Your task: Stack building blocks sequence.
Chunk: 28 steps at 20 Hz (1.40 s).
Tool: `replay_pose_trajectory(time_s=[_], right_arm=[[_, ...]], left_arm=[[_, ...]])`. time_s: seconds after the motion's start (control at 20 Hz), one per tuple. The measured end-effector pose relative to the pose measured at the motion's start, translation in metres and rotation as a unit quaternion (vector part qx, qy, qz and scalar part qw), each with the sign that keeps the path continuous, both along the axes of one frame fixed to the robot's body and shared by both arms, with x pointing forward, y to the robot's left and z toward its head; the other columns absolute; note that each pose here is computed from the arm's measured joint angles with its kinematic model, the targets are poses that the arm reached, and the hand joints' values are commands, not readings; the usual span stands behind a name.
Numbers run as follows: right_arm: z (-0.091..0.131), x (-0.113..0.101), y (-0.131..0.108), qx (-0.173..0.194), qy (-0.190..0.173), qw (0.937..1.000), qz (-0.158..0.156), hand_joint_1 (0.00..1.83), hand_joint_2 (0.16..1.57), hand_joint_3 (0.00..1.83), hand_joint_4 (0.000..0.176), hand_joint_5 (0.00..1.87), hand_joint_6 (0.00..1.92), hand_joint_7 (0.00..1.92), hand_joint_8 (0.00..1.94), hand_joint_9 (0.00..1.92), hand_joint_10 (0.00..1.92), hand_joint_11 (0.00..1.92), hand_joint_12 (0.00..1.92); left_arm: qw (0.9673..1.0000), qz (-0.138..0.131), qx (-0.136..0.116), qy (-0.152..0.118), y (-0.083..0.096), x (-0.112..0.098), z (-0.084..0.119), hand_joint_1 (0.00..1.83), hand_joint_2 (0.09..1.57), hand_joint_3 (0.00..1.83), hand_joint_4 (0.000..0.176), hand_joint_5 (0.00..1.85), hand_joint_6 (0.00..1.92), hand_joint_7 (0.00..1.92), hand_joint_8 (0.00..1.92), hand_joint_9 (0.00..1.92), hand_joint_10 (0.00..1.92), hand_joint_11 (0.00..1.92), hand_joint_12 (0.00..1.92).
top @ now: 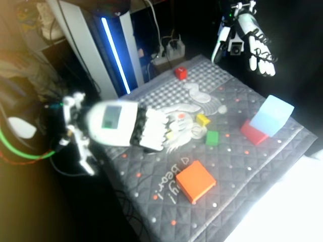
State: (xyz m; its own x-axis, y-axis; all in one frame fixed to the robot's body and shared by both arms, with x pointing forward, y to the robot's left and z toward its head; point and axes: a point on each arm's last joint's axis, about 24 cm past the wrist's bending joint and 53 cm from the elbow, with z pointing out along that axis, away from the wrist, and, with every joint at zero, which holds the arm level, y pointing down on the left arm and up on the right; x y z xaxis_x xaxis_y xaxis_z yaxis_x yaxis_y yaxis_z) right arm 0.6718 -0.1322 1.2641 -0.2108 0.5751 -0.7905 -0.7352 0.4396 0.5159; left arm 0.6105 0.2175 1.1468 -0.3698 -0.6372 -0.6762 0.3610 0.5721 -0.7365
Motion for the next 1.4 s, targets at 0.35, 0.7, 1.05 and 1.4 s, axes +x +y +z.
replay_pose_trajectory(time_s=[0.35,0.7,1.05,1.4], right_arm=[[0.033,0.061,-0.017,0.031,-0.014,0.9960,-0.082,1.28,1.06,0.00,0.000,1.03,0.73,1.19,0.82,1.19,0.89,1.01,1.40],[0.013,0.094,0.001,-0.011,0.019,0.9939,-0.108,1.29,1.05,0.00,0.000,1.08,0.57,1.23,0.81,1.32,0.96,1.10,1.52],[-0.009,0.110,0.006,-0.033,0.049,0.9910,-0.121,1.27,1.03,0.00,0.000,1.12,0.66,1.23,0.70,1.15,0.84,0.80,1.35],[-0.009,0.112,0.010,-0.031,0.051,0.9910,-0.120,1.26,1.04,0.00,0.000,1.09,0.75,1.22,0.66,1.19,0.68,0.93,1.20]], left_arm=[[1.0000,-0.001,-0.001,0.000,0.000,0.000,0.000,0.80,0.94,0.00,0.051,0.23,0.00,0.15,0.00,0.09,0.00,0.00,0.60],[0.9999,-0.011,0.003,0.004,-0.004,0.003,-0.004,0.80,0.94,0.00,0.093,0.22,0.00,0.15,0.00,0.08,0.00,0.00,0.49],[0.9999,-0.012,0.001,0.006,-0.005,0.003,-0.006,0.78,0.94,0.00,0.080,0.22,0.00,0.15,0.00,0.08,0.00,0.00,0.50],[0.9998,-0.014,0.000,0.011,-0.006,0.004,-0.009,0.79,0.95,0.00,0.080,0.22,0.00,0.14,0.00,0.07,0.00,0.00,0.51]])
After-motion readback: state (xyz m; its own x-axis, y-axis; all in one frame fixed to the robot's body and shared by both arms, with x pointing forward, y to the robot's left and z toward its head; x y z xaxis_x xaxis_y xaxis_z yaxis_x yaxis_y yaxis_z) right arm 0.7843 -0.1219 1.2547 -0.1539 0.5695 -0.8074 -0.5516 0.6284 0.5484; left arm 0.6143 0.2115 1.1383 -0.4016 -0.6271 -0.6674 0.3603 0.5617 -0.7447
